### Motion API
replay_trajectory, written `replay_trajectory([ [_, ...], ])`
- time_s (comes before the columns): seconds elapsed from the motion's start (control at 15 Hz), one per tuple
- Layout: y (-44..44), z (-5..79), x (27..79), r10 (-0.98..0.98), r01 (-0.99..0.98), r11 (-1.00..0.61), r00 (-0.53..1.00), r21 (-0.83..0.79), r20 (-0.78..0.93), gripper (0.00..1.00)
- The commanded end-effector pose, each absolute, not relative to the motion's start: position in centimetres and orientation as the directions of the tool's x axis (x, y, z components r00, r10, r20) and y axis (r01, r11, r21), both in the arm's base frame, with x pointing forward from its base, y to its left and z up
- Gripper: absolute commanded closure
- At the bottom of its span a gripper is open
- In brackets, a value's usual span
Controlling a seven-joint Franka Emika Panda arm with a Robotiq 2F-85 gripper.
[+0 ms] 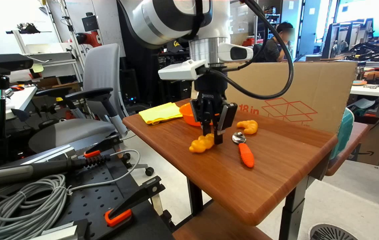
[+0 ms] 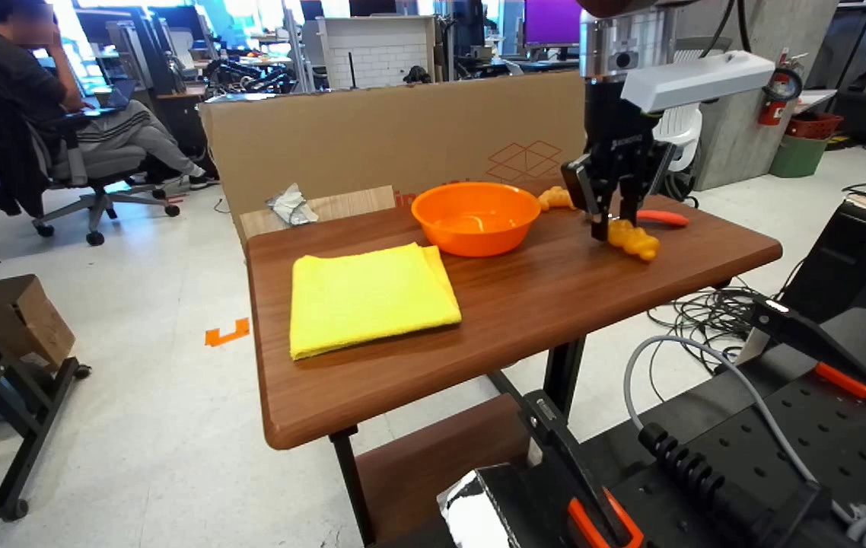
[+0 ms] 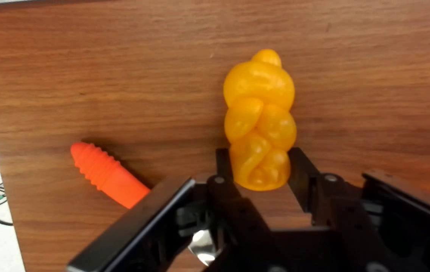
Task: Remove the plastic bread from the bowl then place the bowl on the yellow towel and move the spoon backwards.
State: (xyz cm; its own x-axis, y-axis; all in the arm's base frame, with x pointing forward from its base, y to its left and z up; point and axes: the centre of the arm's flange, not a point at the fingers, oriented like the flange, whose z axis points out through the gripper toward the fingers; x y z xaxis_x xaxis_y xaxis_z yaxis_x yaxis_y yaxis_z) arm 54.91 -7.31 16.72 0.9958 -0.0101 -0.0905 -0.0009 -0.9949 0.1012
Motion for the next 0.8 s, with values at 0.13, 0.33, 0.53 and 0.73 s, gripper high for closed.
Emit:
replay_trajectory([
  [0.13,-8.0,15.7,54.6,-0.010,-0.001,-0.994,0.996,0.106,-0.091,0.69],
  [0.33,-7.9,15.8,54.5,-0.009,0.001,-0.994,0.996,0.105,-0.092,0.27],
  [0.53,-7.9,16.0,54.6,-0.012,-0.002,-0.995,0.995,0.100,-0.095,0.05],
  [0.73,-7.7,16.5,54.6,-0.018,-0.009,-0.995,0.995,0.095,-0.096,0.00],
])
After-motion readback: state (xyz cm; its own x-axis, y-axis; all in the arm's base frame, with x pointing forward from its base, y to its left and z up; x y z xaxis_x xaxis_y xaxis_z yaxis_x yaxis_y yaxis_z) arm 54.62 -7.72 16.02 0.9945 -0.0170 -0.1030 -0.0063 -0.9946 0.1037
